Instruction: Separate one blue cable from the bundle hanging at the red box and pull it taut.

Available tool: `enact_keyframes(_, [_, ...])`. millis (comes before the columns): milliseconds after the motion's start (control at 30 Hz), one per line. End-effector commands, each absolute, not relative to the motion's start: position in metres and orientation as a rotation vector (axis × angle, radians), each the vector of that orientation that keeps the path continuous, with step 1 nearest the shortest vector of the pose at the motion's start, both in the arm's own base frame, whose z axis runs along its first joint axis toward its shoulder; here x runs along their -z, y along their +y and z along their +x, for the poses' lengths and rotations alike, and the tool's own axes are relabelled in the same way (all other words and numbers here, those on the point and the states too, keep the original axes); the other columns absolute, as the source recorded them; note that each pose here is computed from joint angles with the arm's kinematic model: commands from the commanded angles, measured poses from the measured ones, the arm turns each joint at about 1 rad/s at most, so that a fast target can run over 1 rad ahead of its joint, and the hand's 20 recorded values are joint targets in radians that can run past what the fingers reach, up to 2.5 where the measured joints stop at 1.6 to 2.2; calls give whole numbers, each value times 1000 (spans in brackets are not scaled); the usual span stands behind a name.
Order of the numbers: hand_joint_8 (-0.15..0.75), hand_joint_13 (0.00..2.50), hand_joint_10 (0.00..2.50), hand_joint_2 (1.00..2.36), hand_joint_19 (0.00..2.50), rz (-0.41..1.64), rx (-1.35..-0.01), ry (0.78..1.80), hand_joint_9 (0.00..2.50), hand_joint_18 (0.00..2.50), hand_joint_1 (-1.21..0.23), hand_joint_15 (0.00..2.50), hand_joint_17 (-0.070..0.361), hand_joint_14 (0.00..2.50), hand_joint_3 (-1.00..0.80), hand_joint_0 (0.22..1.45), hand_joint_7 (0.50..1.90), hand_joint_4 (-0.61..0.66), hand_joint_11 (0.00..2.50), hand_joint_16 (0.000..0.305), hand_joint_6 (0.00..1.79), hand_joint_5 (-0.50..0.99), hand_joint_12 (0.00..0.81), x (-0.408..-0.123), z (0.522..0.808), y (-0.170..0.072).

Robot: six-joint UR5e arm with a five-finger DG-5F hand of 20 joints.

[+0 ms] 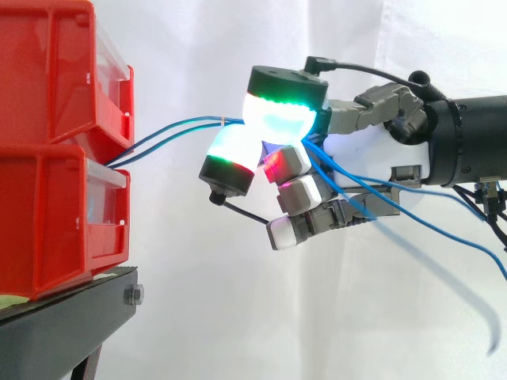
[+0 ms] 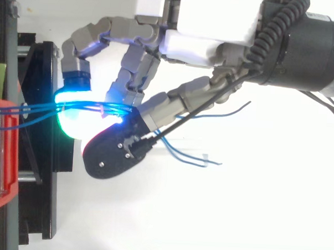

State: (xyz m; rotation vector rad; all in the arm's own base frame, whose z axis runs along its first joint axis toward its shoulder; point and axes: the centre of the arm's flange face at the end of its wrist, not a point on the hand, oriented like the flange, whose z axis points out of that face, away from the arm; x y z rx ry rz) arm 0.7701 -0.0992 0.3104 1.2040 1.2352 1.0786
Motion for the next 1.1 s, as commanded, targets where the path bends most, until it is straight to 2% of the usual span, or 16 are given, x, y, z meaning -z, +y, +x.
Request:
enact_keyframes(0, [361,1246,23,1000,403,1209,-1074,1242,1186,906,-837,637,73,24,-500,707,1085,234,855,33,753,-177,389,-305,769,-97])
enact_keyframes(133, [378,1284,23,1000,446,1221,-1076,1248,1249,930,-680,649,79,23,-500,564,1120,244,850,35,732,-156,392,-297,766,-96])
enact_keyframes(233, [380,1299,23,1000,454,1219,-1081,1247,1273,940,-551,652,81,23,-500,584,1151,233,855,36,702,-142,393,-296,767,-94])
enact_keyframes(300, [376,1303,23,1000,464,1212,-1085,1240,1292,941,-524,658,80,21,-500,641,1177,229,852,35,688,-136,387,-298,768,-93])
enact_keyframes(467, [382,1302,20,1012,457,1201,-1094,1224,1286,941,-597,661,81,23,-352,657,1205,217,863,36,681,-136,392,-299,770,-92])
enact_keyframes(500, [390,1300,23,1017,457,1201,-1094,1224,1272,941,-645,659,82,23,-275,650,1211,213,868,36,687,-139,398,-299,770,-92])
enact_keyframes(600, [388,1296,20,1022,451,1201,-1092,1226,1242,943,-687,663,83,23,-179,643,1180,218,883,37,715,-153,404,-299,770,-92])
enact_keyframes(700, [387,1288,23,1024,443,1217,-1079,1248,1226,943,-755,669,84,22,-132,654,1154,216,891,37,736,-162,407,-286,765,-91])
enact_keyframes(733, [388,1282,23,1025,441,1232,-1069,1264,1223,943,-771,658,84,21,-125,657,1150,211,906,37,747,-166,408,-271,760,-90])
enact_keyframes(833, [385,1275,22,1024,434,1230,-1076,1251,1216,939,-797,657,84,22,-141,673,1126,201,907,37,763,-171,409,-257,757,-85])
enact_keyframes(933, [377,1256,22,1021,426,1217,-1095,1224,1193,931,-819,662,83,24,-205,699,1053,217,910,37,778,-177,409,-259,760,-83])
enact_keyframes(1067, [380,1247,22,1015,424,1216,-1085,1234,1183,924,-872,653,83,24,-311,734,1059,209,918,37,792,-186,409,-258,759,-82])
